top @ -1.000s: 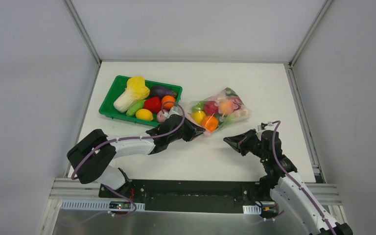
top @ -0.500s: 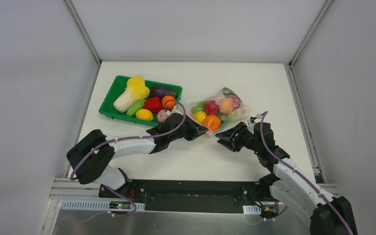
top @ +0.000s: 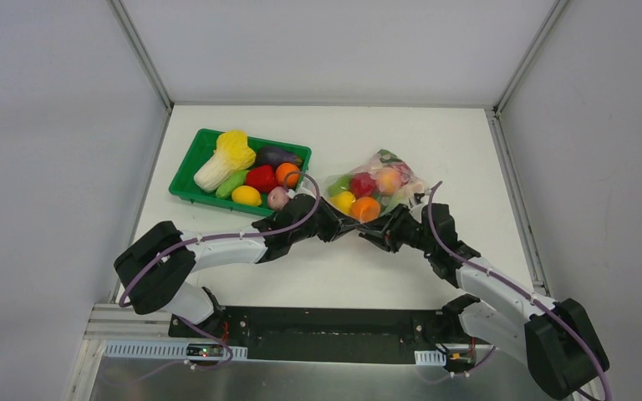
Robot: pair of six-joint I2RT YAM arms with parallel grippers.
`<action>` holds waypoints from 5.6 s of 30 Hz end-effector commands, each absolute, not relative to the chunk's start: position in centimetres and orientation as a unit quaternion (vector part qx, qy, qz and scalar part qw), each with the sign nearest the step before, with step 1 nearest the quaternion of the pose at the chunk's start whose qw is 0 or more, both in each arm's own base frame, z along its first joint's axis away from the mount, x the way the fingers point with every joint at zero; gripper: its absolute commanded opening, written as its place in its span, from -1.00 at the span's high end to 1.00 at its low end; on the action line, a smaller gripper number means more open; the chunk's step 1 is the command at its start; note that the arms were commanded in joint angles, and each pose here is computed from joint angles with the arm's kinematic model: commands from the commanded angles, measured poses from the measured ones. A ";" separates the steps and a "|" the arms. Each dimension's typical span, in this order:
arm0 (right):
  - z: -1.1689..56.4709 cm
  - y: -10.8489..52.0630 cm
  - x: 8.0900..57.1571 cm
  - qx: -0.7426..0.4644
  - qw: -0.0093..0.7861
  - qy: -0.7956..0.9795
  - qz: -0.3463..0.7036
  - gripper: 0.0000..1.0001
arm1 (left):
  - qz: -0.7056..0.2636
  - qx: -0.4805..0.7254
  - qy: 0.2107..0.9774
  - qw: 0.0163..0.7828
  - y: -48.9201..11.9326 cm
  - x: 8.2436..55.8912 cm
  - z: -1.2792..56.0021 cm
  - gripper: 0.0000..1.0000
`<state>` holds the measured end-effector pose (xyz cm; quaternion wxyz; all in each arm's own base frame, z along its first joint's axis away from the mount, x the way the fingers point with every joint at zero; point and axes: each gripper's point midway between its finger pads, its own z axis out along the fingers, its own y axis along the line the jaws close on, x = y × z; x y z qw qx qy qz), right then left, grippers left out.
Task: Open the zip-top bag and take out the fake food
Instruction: Zip the zipper food storage bag at the center of the board, then unzip the zipper food storage bag at the center of the board.
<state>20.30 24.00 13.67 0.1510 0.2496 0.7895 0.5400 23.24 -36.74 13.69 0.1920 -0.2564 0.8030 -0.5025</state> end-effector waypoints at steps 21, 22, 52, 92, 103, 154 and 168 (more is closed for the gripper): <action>16.3 22.1 21.1 0.261 0.205 0.766 0.551 1.00 | -0.521 -0.269 0.779 0.221 -35.6 24.4 15.8 1.00; 16.2 21.8 21.2 0.265 0.206 0.767 0.547 1.00 | -0.515 -0.275 0.779 0.229 -35.1 24.8 15.6 1.00; 17.6 14.2 21.5 0.303 0.289 0.795 0.439 1.00 | -0.388 -0.316 0.807 0.314 -24.1 29.0 11.7 1.00; 18.2 11.3 20.3 0.242 0.310 0.841 0.373 -0.50 | -0.456 -0.026 0.875 0.159 -33.5 23.5 10.5 -0.07; 18.6 12.4 18.5 0.236 0.293 0.831 0.410 -0.55 | -0.471 -0.028 0.870 0.144 -34.8 23.4 9.1 0.23; 12.4 20.7 20.0 0.400 0.260 0.763 0.436 0.23 | -0.580 -0.172 0.790 0.096 -40.0 21.7 15.2 1.00; 12.4 20.5 20.6 0.434 0.257 0.736 0.452 0.49 | -0.581 -0.181 0.788 0.090 -40.2 21.3 14.8 1.00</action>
